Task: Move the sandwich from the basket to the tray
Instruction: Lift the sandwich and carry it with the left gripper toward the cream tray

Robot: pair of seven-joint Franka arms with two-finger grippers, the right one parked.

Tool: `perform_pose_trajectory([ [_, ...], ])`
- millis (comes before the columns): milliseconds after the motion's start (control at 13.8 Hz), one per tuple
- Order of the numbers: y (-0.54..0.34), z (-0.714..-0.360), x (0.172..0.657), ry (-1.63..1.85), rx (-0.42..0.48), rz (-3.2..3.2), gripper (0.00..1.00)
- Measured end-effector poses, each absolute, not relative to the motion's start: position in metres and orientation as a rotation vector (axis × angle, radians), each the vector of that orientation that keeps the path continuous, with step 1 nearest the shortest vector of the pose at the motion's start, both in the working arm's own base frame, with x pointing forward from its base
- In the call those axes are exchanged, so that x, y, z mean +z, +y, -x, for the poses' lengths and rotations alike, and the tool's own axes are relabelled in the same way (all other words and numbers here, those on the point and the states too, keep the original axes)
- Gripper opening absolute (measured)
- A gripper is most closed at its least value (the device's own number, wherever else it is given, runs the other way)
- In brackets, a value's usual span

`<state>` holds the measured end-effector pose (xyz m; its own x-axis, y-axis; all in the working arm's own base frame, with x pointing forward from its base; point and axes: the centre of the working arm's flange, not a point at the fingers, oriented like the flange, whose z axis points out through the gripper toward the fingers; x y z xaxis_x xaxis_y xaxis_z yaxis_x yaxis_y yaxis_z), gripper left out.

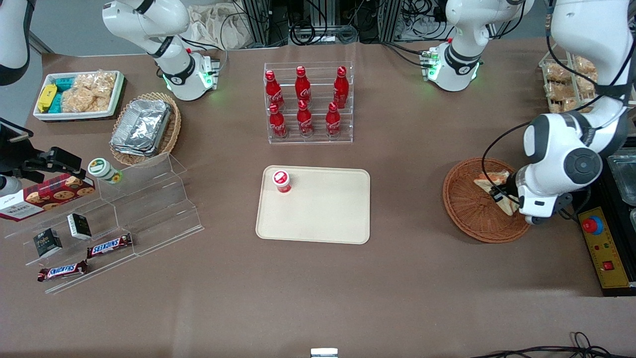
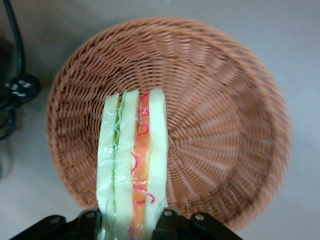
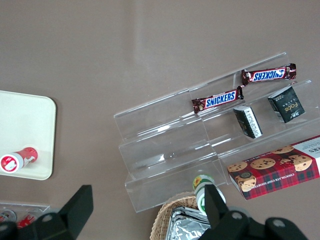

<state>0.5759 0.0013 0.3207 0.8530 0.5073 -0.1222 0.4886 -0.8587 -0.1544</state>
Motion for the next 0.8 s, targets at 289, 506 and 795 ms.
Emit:
perform_pose_trajectory([
  [289,-0.070,-0.605,0.424,-0.429,0.251,2.999,0.20],
  [506,-0.167,-0.610,0.469,-0.155,0.183,3.075,0.20],
  [795,-0.318,-0.595,0.427,0.155,0.216,3.114,0.20],
])
